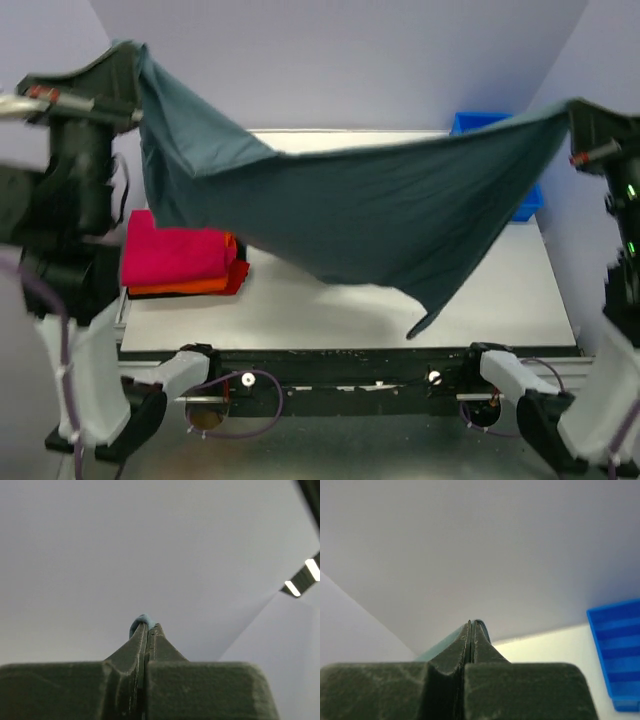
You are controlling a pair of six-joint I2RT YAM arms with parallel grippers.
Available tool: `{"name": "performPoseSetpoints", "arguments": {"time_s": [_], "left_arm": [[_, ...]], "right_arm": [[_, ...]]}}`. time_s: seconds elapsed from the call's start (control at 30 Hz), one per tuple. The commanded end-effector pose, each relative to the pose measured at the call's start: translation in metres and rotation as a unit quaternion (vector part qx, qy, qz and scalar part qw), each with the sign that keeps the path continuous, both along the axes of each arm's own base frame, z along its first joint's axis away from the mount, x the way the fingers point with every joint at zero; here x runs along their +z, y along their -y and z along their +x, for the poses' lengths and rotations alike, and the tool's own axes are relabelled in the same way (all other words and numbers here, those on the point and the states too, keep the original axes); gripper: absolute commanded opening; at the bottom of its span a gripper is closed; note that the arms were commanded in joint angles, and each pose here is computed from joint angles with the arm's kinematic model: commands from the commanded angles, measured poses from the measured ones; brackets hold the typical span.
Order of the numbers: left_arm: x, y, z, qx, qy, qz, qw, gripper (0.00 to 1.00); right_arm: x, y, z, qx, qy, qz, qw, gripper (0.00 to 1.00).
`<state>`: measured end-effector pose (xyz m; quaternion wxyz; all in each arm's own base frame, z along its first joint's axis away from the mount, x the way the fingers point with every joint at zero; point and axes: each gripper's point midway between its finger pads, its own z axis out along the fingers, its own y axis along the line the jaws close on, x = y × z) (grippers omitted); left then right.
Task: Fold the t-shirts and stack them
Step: Flatten out the tshirt
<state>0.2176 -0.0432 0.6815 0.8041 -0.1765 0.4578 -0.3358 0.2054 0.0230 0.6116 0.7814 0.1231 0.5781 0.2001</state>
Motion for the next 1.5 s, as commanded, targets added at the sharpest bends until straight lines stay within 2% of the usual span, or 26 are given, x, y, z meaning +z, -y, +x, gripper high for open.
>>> {"name": "performPoseSetpoints", "arguments": {"time_s": [0.0,0.13,0.2,0.27,0.4,0.57,0.63,0.73,0.9,1.03,1.13,1.33,1.47], "left_arm": [[-0.079,0.008,0.166,0.04,-0.146,0.017,0.988,0.0],[-0.065,0.001,0.233,0.017,-0.124,-0.009,0.992,0.0],[-0.036,-0.001,0.25,0.001,-0.07,-0.018,0.997,0.0],[-0.004,-0.001,0.252,-0.023,-0.001,-0.021,1.0,0.0],[0.026,-0.012,0.247,-0.032,0.088,-0.04,0.995,0.0],[0.041,-0.015,0.243,-0.019,0.129,-0.036,0.991,0.0],[0.031,-0.013,0.251,-0.024,0.112,-0.03,0.993,0.0],[-0.028,-0.004,0.283,-0.044,0.051,-0.017,0.998,0.0],[-0.124,0.003,0.279,-0.054,-0.038,-0.013,0.998,0.0],[-0.202,-0.003,0.24,-0.036,-0.1,-0.027,0.994,0.0],[-0.236,-0.004,0.201,-0.032,-0.134,-0.044,0.989,0.0],[-0.32,0.017,0.128,-0.063,-0.219,-0.058,0.972,0.0],[-0.373,0.023,0.079,-0.081,-0.272,-0.045,0.958,0.0]], "right_arm": [[-0.062,-0.003,0.132,0.048,-0.123,0.045,0.99,0.01],[-0.055,-0.021,0.189,0.118,-0.123,0.06,0.984,0.01],[-0.047,-0.031,0.215,0.161,-0.11,0.07,0.978,0.01],[-0.031,-0.035,0.232,0.18,-0.089,0.069,0.977,0.01],[-0.007,-0.025,0.252,0.175,-0.05,0.067,0.981,0.01],[-0.022,-0.007,0.274,0.166,-0.058,0.097,0.98,0.01],[-0.038,-0.002,0.283,0.167,-0.079,0.105,0.977,0.01],[-0.071,0.011,0.292,0.164,-0.118,0.121,0.972,0.01],[-0.134,0.027,0.285,0.161,-0.188,0.139,0.959,0.01],[-0.212,0.027,0.263,0.153,-0.268,0.146,0.94,0.01],[-0.289,0.024,0.23,0.126,-0.349,0.171,0.913,0.01],[-0.393,0.022,0.151,0.052,-0.419,0.199,0.885,0.01],[-0.452,0.026,0.097,-0.008,-0.455,0.199,0.868,0.01]]}}
